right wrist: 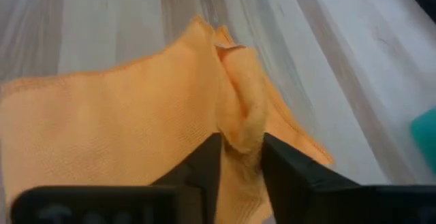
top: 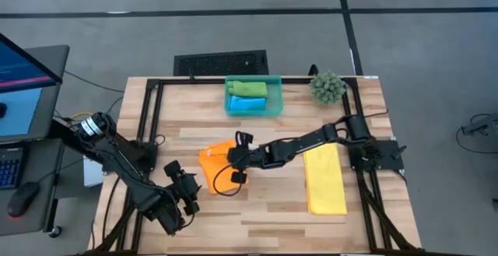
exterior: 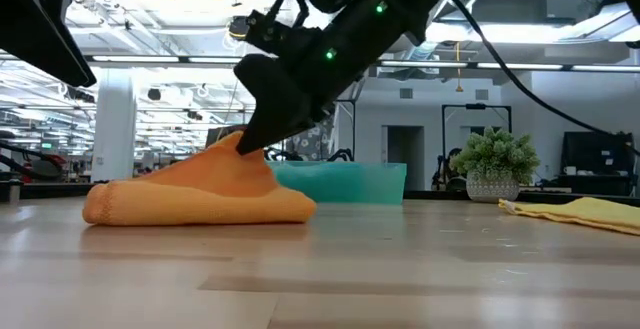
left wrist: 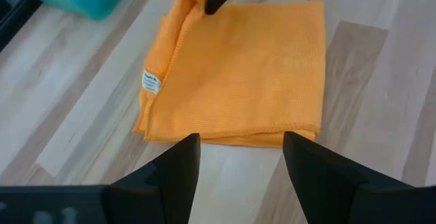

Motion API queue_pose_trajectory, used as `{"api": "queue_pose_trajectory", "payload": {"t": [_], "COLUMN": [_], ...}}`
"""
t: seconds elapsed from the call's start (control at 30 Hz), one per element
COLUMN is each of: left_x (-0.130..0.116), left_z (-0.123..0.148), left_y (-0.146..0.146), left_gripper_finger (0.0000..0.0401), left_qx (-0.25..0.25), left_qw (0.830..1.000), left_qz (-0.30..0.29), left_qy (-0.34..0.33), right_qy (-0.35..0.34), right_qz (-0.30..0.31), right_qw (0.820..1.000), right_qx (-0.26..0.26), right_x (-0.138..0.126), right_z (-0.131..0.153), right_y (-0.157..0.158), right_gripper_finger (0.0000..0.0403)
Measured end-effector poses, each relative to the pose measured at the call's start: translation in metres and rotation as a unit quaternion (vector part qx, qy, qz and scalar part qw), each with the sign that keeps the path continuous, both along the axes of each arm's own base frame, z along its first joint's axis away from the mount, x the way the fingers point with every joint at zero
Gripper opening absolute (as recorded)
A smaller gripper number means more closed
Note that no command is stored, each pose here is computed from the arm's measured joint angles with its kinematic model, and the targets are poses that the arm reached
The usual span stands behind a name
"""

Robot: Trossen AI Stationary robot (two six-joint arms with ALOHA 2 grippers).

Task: Roll microfiber towels into tight, uniform cylinder then place into a basket
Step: Roll the orange towel

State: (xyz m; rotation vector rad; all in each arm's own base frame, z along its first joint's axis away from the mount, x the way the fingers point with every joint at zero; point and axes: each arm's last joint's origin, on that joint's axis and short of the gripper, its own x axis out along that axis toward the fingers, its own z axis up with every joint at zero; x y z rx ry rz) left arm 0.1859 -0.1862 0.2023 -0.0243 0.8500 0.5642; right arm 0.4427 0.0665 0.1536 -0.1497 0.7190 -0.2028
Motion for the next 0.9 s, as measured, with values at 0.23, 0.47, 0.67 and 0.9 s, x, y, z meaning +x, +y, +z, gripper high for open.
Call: {"api": "queue_pose_trajectory", "payload": {"t": [0.23, 0.47, 0.67, 0.9], "left_x": [0.000, 0.001, -0.006, -0.007], "left_z": [0.000, 0.001, -0.016, -0.033], "left_y": [0.000, 0.001, 0.012, 0.032], "left_gripper_finger": [0.0204, 0.0204, 0.0204, 0.0204], "left_qx": [0.006, 0.015, 0.051, 0.071], "left_qw": [1.000, 1.000, 0.997, 0.989], "left_qz": [-0.008, 0.001, 0.026, 0.077], "left_qy": [0.004, -0.025, -0.058, -0.099], "right_qy": [0.005, 0.060, 0.132, 0.170], "right_qz": [-0.003, -0.002, 0.012, 0.068], "right_qw": [1.000, 0.998, 0.991, 0.982], "right_qx": [-0.020, -0.030, -0.032, -0.043], "right_x": [-0.002, -0.008, -0.031, -0.065], "right_z": [0.008, 0.047, 0.064, 0.039], "right_y": [-0.001, -0.002, 0.017, 0.074], "right_gripper_finger": [0.0209, 0.0216, 0.0194, 0.0171]}}
